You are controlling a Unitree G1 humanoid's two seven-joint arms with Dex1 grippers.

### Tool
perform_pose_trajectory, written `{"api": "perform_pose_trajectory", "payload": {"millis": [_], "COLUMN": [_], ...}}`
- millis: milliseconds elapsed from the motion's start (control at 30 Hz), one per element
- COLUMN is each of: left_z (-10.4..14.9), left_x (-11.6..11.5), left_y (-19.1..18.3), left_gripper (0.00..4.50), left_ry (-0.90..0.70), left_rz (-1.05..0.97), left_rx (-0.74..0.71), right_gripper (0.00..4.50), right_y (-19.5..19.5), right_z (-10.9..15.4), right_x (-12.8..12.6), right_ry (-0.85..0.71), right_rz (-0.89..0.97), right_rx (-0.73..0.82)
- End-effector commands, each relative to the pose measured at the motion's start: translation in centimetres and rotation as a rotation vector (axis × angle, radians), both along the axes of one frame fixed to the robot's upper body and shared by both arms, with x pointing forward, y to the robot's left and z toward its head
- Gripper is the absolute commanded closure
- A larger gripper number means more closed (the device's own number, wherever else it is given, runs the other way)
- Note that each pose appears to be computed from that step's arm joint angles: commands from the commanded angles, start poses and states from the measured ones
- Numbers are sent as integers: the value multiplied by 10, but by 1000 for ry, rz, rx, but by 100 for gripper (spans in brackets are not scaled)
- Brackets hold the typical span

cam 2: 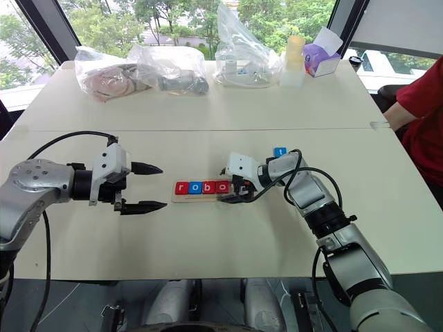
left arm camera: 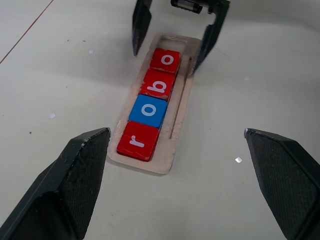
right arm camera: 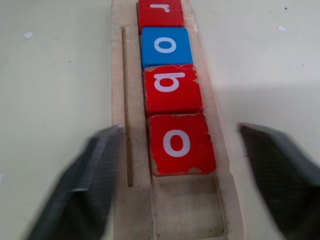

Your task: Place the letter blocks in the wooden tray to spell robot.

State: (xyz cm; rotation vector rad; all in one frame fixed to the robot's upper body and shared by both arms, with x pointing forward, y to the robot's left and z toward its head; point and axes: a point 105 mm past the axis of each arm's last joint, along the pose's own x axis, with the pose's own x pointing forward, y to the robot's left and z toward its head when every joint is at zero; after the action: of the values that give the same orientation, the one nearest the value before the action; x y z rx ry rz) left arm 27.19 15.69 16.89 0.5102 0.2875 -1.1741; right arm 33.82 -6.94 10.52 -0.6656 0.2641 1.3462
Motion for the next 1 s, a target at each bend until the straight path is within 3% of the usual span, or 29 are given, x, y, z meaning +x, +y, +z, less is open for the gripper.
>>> {"api": "perform_pose_trajectory", "payload": {"millis": [33,233,400,500,600,833,1000], "left_z": [9,14,24,29,34,44,33], "left_x": [1,-1,10,30,38,59,65], "left_y": [0,-4,-16,-25,-38,-67,-70], "left_gripper": [0,0,0,0,0,0,0], "left_ry": [-46,-65,-127,-185,-197,-226,-221], "left_rz": [-4,-5,8,38,17,-45,-47], "left_rx": [9,-18,-94,-146,-203,-279,-262], "right_gripper": [4,4,4,4,4,4,4], "right_y": [-2,-29,-82,-111,-111,-99,-101], "right_z": [13,55,74,51,32,1,-17], "right_x": [2,14,34,37,30,33,46], "right_ry": [-51,-85,-143,-184,-135,-103,-110], "right_rz": [-10,-219,-708,-1081,-1241,-1334,-1361], "right_rx": [24,167,345,384,411,395,371]}}
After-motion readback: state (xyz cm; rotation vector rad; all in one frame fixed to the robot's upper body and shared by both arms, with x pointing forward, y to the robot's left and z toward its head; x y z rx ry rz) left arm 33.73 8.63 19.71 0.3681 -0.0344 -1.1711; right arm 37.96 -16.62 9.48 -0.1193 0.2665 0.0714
